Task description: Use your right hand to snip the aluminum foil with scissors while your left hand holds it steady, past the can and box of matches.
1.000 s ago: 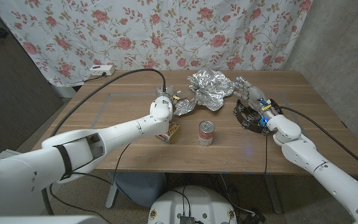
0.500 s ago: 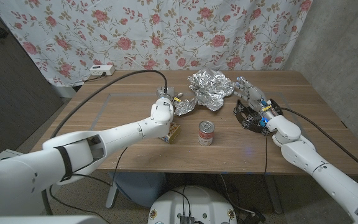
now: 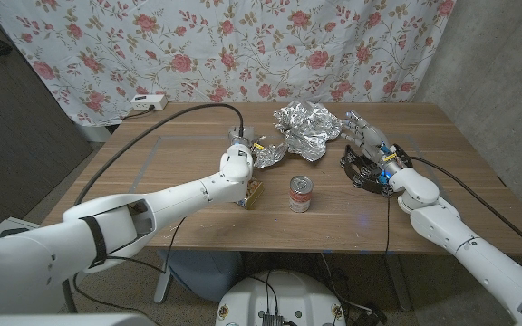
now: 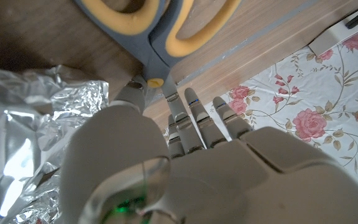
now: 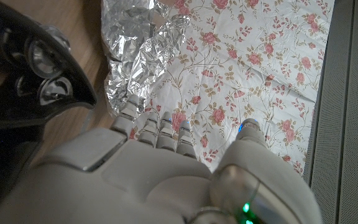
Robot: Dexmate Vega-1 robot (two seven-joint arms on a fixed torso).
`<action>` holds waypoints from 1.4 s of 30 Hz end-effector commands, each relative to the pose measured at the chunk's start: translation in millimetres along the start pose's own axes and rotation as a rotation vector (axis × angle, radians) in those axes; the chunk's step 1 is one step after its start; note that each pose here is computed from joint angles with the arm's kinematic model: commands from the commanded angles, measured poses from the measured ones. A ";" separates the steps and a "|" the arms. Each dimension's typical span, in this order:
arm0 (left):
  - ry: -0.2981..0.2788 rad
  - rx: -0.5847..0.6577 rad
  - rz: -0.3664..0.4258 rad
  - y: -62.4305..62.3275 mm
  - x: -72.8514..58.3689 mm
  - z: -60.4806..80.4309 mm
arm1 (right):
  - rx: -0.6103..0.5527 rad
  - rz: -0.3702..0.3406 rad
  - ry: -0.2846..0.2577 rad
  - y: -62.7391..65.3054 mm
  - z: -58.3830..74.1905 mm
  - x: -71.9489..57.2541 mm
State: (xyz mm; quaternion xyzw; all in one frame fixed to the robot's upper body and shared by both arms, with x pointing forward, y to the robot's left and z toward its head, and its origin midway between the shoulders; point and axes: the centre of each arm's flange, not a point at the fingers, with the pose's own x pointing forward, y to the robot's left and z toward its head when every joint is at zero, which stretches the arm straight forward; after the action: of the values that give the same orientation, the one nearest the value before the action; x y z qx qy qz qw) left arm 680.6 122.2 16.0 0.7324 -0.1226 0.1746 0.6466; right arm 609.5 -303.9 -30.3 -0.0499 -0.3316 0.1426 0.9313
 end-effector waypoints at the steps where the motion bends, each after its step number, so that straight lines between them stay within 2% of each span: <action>1: 0.013 -0.030 0.038 2.3 1.9 -5.0 | 0.000 -0.004 0.008 -2.2 1.3 1.0; 25: 0.022 -0.041 0.039 -2.4 -0.3 -8.6 | 0.000 -0.005 0.012 -0.9 0.8 1.0; 33: 0.016 -0.149 0.066 9.1 -2.3 -16.0 | -0.002 -0.009 0.010 -1.9 2.4 -0.6; 42: 0.002 -0.207 0.088 18.0 -7.7 -21.6 | -0.003 -0.009 0.004 -2.2 3.2 -1.4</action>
State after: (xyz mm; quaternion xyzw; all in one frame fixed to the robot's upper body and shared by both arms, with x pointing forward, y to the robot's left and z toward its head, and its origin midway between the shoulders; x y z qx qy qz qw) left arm 673.3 135.9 23.7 0.6823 -0.1523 0.1914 0.6890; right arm 608.3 -305.4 -28.2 -0.0507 -0.3285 0.1390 0.9328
